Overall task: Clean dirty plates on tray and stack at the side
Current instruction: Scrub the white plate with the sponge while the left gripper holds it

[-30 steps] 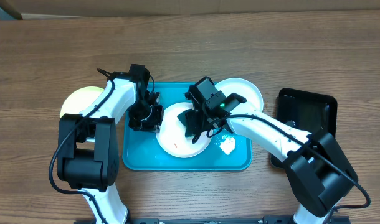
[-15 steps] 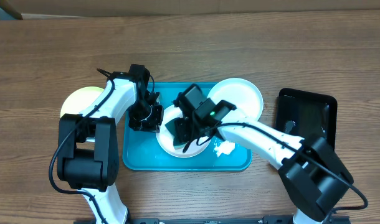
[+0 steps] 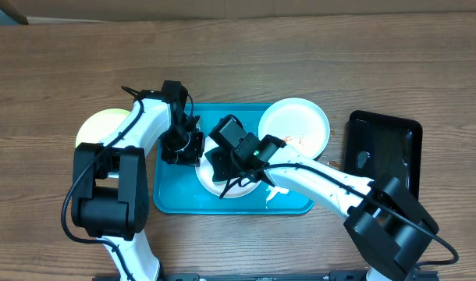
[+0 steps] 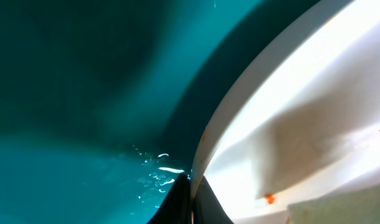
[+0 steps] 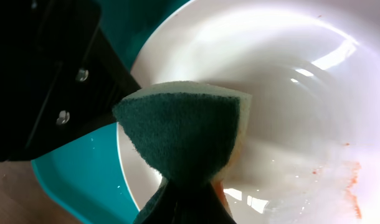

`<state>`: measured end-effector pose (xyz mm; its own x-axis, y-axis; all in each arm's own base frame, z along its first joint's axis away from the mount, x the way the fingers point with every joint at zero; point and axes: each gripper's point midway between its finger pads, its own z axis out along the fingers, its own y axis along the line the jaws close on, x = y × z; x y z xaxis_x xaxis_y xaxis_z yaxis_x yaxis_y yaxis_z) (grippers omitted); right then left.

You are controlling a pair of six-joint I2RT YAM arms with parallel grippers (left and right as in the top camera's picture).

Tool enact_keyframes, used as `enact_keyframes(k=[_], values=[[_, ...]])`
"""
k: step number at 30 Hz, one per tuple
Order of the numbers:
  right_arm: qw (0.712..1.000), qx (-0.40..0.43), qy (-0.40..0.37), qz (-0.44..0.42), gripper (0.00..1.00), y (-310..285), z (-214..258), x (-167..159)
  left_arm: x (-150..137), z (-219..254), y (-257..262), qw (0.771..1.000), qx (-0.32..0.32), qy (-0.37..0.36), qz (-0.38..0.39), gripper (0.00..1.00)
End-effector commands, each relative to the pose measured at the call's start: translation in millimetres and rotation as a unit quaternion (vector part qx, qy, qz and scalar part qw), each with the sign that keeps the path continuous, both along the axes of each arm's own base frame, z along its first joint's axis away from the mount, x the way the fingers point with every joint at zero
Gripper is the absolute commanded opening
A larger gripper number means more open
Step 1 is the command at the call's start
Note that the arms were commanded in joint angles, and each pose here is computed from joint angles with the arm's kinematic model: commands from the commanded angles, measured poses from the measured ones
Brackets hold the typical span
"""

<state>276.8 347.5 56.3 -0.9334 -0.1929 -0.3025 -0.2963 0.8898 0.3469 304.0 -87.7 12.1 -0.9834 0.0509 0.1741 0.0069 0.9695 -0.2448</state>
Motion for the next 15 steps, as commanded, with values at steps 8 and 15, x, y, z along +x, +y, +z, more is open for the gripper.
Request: enact_keyframes(k=[8, 15], values=[[0.999, -0.028, 0.022, -0.034, 0.04, -2.0, -31.8, -1.9, -3.2, -3.5, -1.0, 1.000, 0.004, 0.008, -0.001, 0.04], [0.997, -0.055, 0.038, -0.033, 0.04, -6.2, -59.3, -6.4, -3.2, -3.5, -1.0, 1.000, 0.004, 0.008, -0.001, 0.04]])
